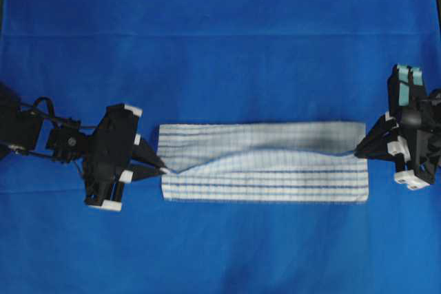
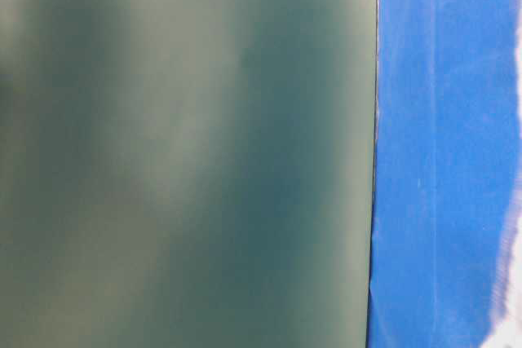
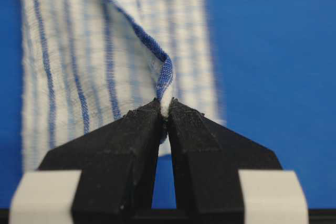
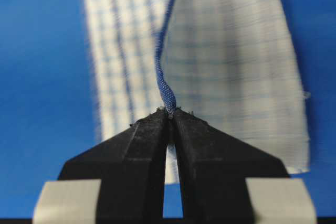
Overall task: Fold the blue towel.
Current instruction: 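Pull the top corners down toward the bottom edge with both grippers, then open both grippers to release the folded edge, then grasp the short left and right ends of the folded strip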
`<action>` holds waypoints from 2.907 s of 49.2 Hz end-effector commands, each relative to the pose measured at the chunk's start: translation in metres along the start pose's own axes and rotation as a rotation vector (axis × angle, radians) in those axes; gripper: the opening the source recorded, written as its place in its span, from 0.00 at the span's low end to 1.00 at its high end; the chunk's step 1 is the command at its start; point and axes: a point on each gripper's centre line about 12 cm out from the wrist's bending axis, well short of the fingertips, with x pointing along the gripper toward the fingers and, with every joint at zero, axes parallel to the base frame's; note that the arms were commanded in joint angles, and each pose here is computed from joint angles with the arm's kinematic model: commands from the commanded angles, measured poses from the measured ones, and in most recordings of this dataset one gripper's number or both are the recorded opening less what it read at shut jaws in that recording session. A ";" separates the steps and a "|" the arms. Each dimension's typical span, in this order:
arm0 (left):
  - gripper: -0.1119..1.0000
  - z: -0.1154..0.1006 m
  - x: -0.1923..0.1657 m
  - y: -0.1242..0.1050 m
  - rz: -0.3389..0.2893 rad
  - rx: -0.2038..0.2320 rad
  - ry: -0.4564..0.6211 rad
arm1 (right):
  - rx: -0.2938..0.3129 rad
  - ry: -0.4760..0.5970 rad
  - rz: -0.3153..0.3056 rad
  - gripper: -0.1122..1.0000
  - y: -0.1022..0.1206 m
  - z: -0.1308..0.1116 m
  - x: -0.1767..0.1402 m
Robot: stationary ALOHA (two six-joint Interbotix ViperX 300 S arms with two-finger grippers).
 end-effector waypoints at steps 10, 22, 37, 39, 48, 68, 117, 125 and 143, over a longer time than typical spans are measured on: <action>0.13 0.008 0.001 -0.022 -0.057 0.020 -0.024 | -0.011 0.052 0.044 0.15 0.014 -0.006 0.006; 0.13 0.013 0.008 -0.017 -0.042 0.012 -0.013 | 0.014 0.109 0.030 0.15 0.014 -0.010 0.017; 0.22 0.015 0.016 -0.017 -0.037 0.012 0.044 | 0.029 0.101 0.038 0.15 0.018 -0.004 0.018; 0.28 0.015 0.017 -0.017 -0.036 0.010 0.046 | 0.029 0.097 0.040 0.15 0.019 -0.002 0.017; 0.65 0.017 0.015 -0.015 -0.033 0.013 0.053 | 0.013 0.066 0.057 0.45 0.024 0.010 0.013; 0.71 0.022 -0.002 0.021 0.056 -0.031 0.064 | -0.023 -0.038 0.012 0.66 0.008 0.025 -0.008; 0.71 -0.043 0.028 0.078 0.191 -0.133 0.231 | 0.067 0.181 -0.234 0.65 -0.060 -0.003 0.042; 0.70 -0.044 0.028 0.079 0.193 -0.138 0.238 | 0.062 0.185 -0.233 0.56 -0.060 -0.003 0.042; 0.13 -0.049 0.027 0.077 0.187 -0.139 0.298 | 0.055 0.211 -0.228 0.12 -0.058 -0.006 0.039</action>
